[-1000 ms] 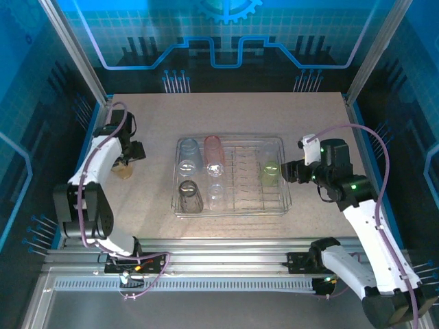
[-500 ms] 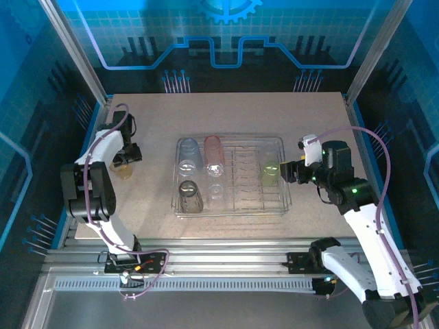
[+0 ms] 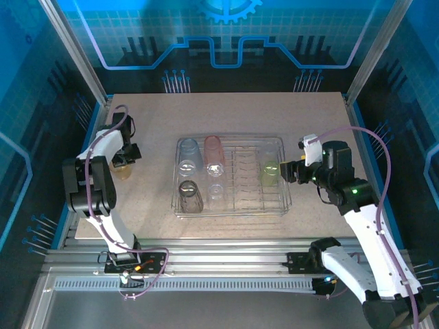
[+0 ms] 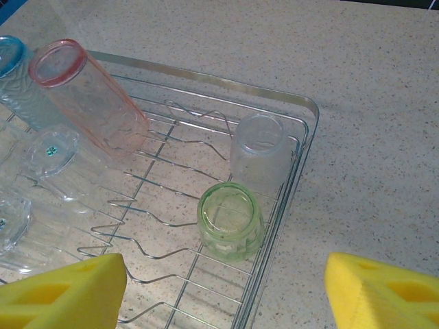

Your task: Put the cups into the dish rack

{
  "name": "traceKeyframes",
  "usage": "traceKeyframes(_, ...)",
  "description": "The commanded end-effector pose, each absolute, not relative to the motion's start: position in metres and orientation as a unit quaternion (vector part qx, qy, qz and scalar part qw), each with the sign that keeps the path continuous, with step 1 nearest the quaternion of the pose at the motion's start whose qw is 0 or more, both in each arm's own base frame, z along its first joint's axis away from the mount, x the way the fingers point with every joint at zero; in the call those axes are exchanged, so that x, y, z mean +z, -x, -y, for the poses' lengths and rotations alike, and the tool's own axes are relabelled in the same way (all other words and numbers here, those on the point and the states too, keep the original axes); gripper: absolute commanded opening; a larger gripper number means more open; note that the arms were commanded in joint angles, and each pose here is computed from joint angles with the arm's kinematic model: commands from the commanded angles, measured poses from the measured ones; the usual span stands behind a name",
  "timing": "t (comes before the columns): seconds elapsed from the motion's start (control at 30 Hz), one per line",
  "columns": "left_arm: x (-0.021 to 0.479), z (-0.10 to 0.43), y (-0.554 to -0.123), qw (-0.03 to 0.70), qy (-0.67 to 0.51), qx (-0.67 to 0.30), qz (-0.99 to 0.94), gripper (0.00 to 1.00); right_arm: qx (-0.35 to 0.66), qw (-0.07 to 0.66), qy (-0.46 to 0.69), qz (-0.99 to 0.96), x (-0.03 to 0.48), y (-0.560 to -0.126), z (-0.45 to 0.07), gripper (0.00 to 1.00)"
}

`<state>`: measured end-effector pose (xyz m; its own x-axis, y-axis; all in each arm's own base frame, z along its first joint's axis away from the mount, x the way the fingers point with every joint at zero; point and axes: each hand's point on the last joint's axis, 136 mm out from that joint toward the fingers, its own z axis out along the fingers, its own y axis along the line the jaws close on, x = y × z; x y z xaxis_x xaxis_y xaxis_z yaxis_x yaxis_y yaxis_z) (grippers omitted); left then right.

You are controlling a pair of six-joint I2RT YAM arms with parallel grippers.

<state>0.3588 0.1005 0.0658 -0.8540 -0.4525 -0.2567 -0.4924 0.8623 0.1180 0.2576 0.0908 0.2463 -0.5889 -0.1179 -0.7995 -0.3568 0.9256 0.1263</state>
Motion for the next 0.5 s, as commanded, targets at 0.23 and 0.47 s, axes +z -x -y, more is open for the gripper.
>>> traceKeyframes(0.23, 0.132, -0.081, -0.365, 0.211, 0.271, 0.01, -0.939, 0.0, 0.143, 0.476, 0.115, -0.86, 0.262, -0.249, -0.085, 0.77)
traceKeyframes(0.47, 0.234, -0.041, -0.354, 0.372, 0.236, -0.112, -0.891, 0.0, 0.131, 0.472, 0.108, -0.865, 0.272, -0.232, -0.076, 0.82)
